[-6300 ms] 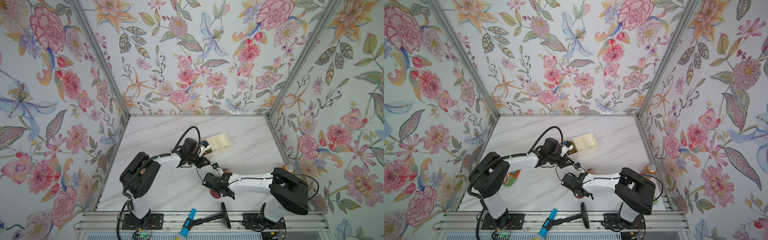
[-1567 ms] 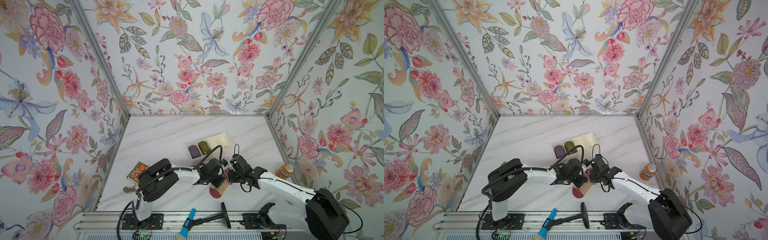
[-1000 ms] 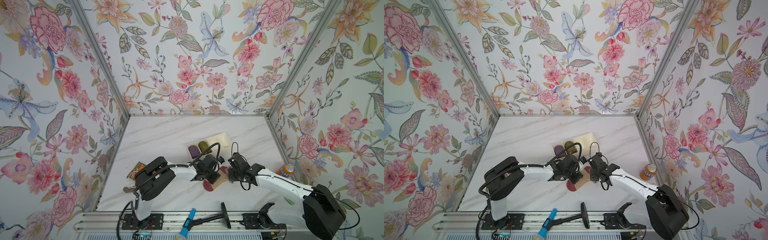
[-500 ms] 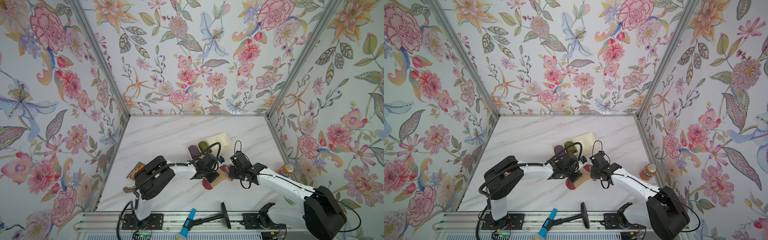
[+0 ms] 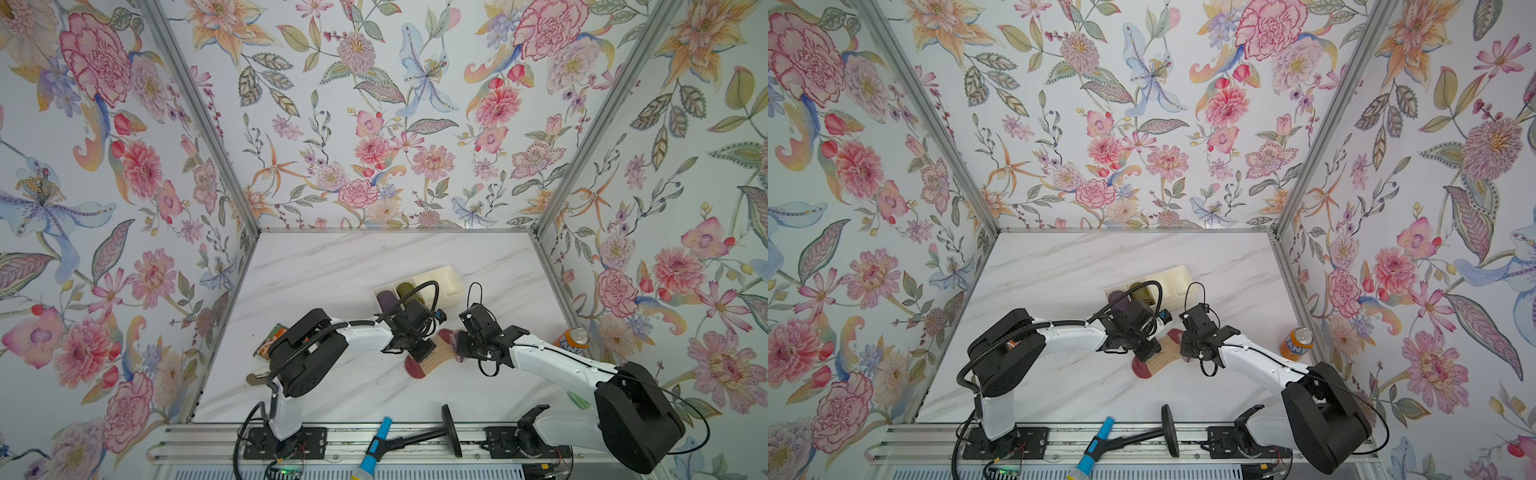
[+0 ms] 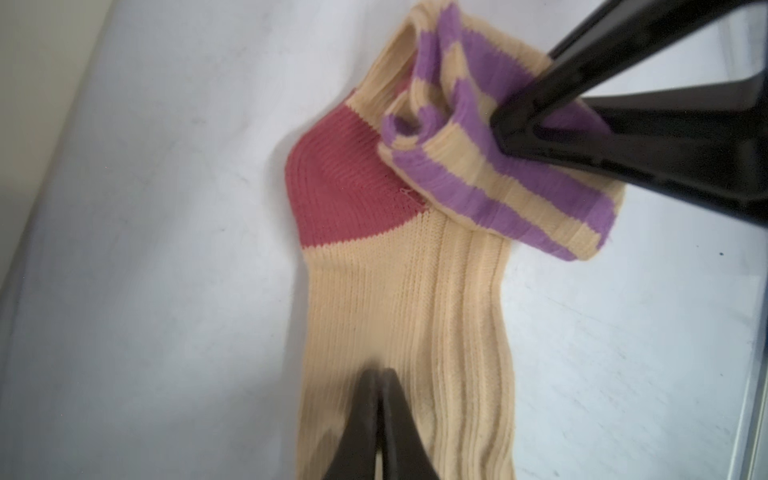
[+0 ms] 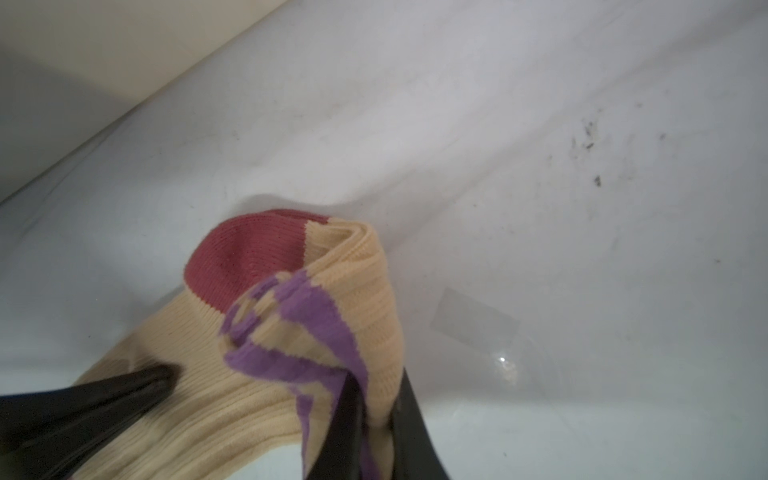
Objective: Roll the socks
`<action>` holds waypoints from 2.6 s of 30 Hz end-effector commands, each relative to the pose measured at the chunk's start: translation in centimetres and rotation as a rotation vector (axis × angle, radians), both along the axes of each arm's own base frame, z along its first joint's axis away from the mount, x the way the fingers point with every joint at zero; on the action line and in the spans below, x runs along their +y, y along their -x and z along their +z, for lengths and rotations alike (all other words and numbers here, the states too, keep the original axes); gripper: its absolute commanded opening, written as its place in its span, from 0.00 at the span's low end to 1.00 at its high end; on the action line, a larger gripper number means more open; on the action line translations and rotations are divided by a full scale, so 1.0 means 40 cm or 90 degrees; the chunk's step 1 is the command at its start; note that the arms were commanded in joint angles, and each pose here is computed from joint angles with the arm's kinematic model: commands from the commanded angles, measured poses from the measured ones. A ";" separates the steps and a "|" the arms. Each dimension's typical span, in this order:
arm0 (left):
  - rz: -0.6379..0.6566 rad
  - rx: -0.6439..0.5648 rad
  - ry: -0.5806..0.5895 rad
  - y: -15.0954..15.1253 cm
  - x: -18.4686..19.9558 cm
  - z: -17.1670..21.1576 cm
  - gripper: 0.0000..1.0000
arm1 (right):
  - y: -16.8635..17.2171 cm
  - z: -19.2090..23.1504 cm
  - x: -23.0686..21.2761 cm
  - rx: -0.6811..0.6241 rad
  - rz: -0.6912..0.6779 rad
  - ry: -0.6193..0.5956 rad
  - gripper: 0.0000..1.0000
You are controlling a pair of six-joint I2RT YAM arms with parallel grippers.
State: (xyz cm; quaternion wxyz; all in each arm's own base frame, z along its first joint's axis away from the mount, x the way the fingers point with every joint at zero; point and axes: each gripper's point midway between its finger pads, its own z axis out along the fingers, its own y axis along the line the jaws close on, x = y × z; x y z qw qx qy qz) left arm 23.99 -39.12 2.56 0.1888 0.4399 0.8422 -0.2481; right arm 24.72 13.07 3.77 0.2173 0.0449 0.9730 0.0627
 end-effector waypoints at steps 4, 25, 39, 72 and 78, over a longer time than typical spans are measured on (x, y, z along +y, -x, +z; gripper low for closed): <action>-0.015 0.029 0.062 -0.005 -0.046 0.094 0.10 | 0.011 -0.023 -0.039 0.011 -0.030 0.019 0.02; -0.019 0.057 0.115 -0.037 -0.137 0.074 0.06 | -0.019 0.011 -0.039 -0.042 -0.048 -0.065 0.07; 0.009 0.064 -0.009 -0.025 -0.051 -0.075 0.04 | -0.035 0.021 -0.035 -0.056 -0.080 -0.174 0.06; 0.004 0.116 -0.178 0.087 0.146 -0.242 0.00 | -0.036 0.020 -0.030 -0.014 -0.097 -0.325 0.07; 0.000 0.121 -0.183 0.094 0.153 -0.250 0.00 | -0.038 0.026 -0.038 -0.018 -0.108 -0.346 0.07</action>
